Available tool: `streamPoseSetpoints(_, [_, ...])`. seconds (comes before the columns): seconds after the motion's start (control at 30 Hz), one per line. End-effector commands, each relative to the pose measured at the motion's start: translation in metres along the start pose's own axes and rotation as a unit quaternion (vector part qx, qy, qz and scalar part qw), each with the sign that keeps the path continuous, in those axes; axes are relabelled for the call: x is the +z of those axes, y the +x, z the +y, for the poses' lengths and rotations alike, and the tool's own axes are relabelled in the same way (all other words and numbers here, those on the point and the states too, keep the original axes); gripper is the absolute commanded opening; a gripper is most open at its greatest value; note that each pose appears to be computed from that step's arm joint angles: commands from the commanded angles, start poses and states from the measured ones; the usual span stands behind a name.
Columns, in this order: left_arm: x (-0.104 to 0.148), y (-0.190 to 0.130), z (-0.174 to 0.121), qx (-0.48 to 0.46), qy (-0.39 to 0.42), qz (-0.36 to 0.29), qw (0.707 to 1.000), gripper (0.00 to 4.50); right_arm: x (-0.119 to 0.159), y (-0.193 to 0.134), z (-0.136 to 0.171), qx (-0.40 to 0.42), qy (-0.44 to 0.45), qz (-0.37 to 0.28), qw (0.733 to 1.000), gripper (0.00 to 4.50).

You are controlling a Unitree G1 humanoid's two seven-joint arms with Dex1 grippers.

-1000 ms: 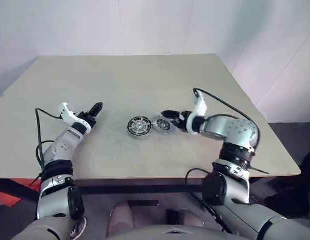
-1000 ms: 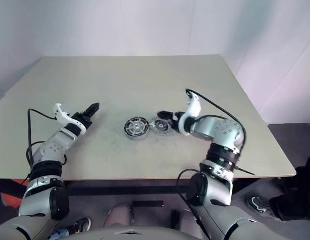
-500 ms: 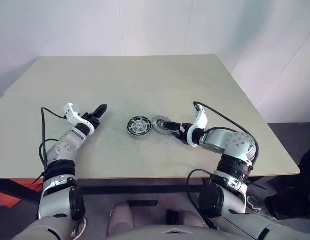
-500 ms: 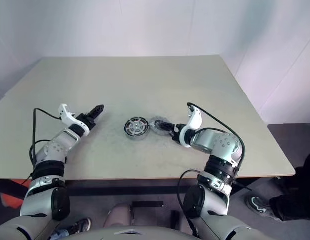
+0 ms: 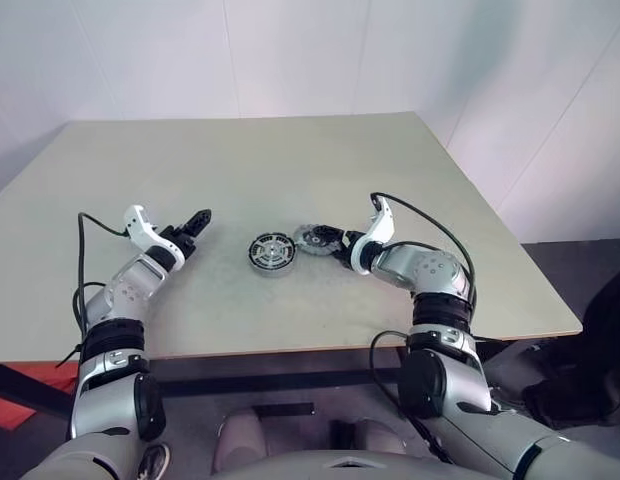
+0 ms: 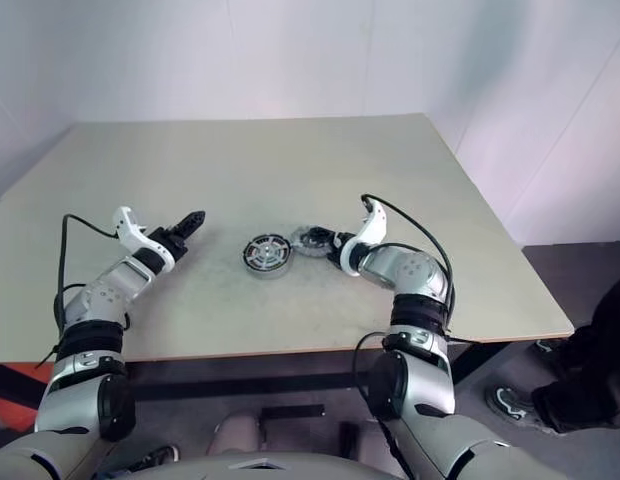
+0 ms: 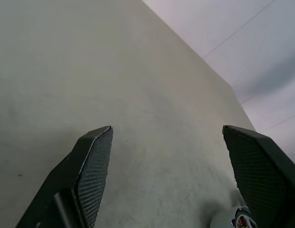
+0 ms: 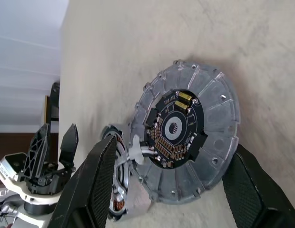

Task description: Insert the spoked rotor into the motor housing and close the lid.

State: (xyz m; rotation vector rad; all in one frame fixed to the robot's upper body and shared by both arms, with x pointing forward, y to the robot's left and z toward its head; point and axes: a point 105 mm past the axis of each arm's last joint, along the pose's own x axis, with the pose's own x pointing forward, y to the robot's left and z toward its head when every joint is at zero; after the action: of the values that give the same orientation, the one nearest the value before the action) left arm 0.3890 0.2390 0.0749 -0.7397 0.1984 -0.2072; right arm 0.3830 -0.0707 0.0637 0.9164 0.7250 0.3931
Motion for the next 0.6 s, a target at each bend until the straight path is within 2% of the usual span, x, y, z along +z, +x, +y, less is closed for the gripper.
streamPoseSetpoints(0.03, [0.018, 0.005, -0.014, -0.021, 0.025, -0.017, 0.999, 3.93, 0.013, 0.004, 0.026, 0.040, -0.019, -0.021, 0.999, 3.70])
streamPoseSetpoints(0.2, [0.015, 0.007, -0.016, -0.023, 0.024, -0.015, 0.999, 3.93, 0.020, 0.007, 0.047, 0.079, -0.018, -0.039, 0.996, 3.70])
streamPoseSetpoints(0.37, [0.014, 0.008, -0.015, -0.021, 0.024, -0.015, 0.999, 3.93, 0.014, -0.010, 0.114, 0.198, -0.019, -0.004, 0.980, 3.70])
streamPoseSetpoints(0.47, [0.022, 0.006, -0.009, -0.012, 0.024, -0.026, 0.999, 3.93, 0.000, -0.049, 0.182, 0.321, -0.076, 0.033, 0.943, 3.70])
streamPoseSetpoints(0.53, [0.026, 0.006, -0.007, -0.008, 0.025, -0.032, 0.999, 3.93, -0.004, -0.060, 0.193, 0.335, -0.105, 0.040, 0.936, 3.70])
streamPoseSetpoints(0.6, [0.029, 0.006, -0.007, -0.008, 0.025, -0.035, 0.999, 3.93, -0.003, -0.057, 0.187, 0.312, -0.115, 0.036, 0.942, 3.70])
